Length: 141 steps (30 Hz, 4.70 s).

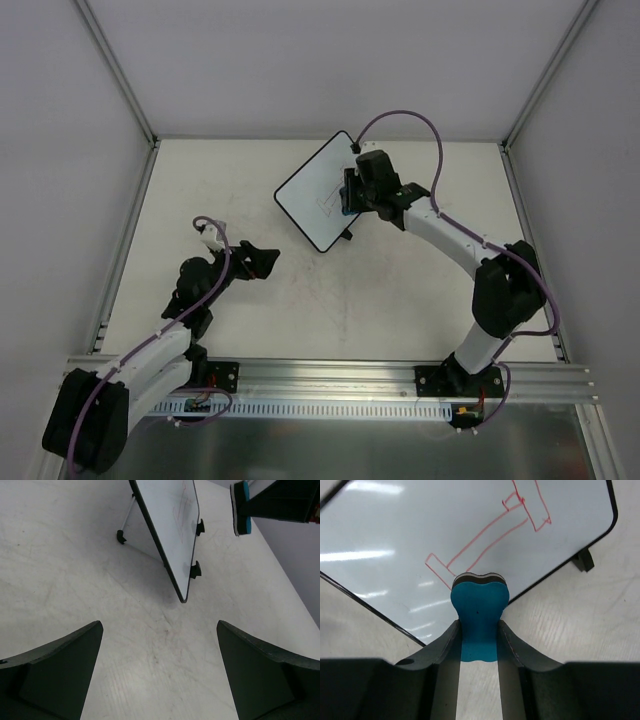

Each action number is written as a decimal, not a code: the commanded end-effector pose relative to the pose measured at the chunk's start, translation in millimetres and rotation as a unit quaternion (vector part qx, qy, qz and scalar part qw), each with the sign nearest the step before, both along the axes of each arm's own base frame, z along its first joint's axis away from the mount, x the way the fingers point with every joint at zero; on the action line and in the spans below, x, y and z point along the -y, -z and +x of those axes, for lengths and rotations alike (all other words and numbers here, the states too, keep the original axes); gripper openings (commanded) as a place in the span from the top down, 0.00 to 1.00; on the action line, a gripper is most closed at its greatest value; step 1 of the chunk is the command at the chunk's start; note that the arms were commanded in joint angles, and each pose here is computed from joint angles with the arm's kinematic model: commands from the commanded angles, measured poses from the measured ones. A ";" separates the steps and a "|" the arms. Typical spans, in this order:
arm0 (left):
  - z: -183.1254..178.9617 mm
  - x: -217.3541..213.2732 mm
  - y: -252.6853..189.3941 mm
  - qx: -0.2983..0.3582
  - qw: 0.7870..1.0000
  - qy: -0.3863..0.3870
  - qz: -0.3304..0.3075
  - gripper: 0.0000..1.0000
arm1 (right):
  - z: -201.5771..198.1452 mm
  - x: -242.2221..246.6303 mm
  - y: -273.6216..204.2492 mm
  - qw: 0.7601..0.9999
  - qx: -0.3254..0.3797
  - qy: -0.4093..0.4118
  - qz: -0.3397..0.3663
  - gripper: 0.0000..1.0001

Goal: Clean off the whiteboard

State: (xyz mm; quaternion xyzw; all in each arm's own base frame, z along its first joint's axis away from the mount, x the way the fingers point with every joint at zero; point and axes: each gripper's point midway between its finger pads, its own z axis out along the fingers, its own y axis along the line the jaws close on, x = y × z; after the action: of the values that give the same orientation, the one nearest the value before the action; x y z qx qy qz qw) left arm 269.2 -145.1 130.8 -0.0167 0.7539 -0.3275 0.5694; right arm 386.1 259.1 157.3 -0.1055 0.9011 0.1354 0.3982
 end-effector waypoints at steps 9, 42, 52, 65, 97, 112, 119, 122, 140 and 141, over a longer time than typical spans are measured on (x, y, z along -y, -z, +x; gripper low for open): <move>44.1 31.2 -69.3 0.111 0.991 0.059 -0.053 0.01 | 98.2 -23.1 -82.9 0.974 0.178 0.036 0.135 1.00; 139.9 57.3 -48.5 0.102 0.988 0.078 -0.080 0.19 | 126.0 -23.5 -51.6 0.972 0.114 -0.034 0.202 1.00; 143.7 73.8 -47.5 0.101 0.986 0.095 -0.095 0.35 | 129.9 -24.8 -48.2 0.974 0.101 -0.028 0.200 1.00; 146.6 71.8 -37.5 0.080 0.989 0.078 -0.095 0.67 | 130.3 -24.3 -41.0 0.975 0.090 -0.024 0.200 1.00; 153.8 66.7 -15.5 0.065 0.989 0.080 -0.103 1.00 | 140.7 -50.1 -2.6 0.980 -0.009 -0.027 0.197 1.00; 145.2 61.8 -13.4 0.063 0.989 0.079 -0.107 1.00 | 137.2 5.1 60.6 0.973 -0.100 0.111 0.174 1.00; 142.1 60.7 -18.7 0.062 0.986 0.083 -0.128 1.00 | 121.0 46.0 94.3 0.960 -0.134 0.186 0.159 1.00; 140.2 60.1 -18.1 0.060 0.986 0.084 -0.130 1.00 | 117.6 47.3 102.0 0.959 -0.146 0.181 0.159 1.00; 141.0 66.4 -14.8 0.051 0.986 0.103 -0.124 1.00 | 98.7 -19.9 43.7 0.985 -0.048 0.016 0.166 1.00; 140.5 67.1 -14.7 0.051 0.986 0.105 -0.123 1.00 | 96.0 -24.7 41.8 0.986 -0.045 0.005 0.163 1.00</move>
State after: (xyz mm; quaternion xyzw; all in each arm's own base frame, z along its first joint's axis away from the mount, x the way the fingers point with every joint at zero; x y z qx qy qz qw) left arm 412.1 -209.7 130.1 -0.0417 0.7034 -0.4715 0.5303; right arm 508.0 237.8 89.7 0.0604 0.8966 0.2536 0.3580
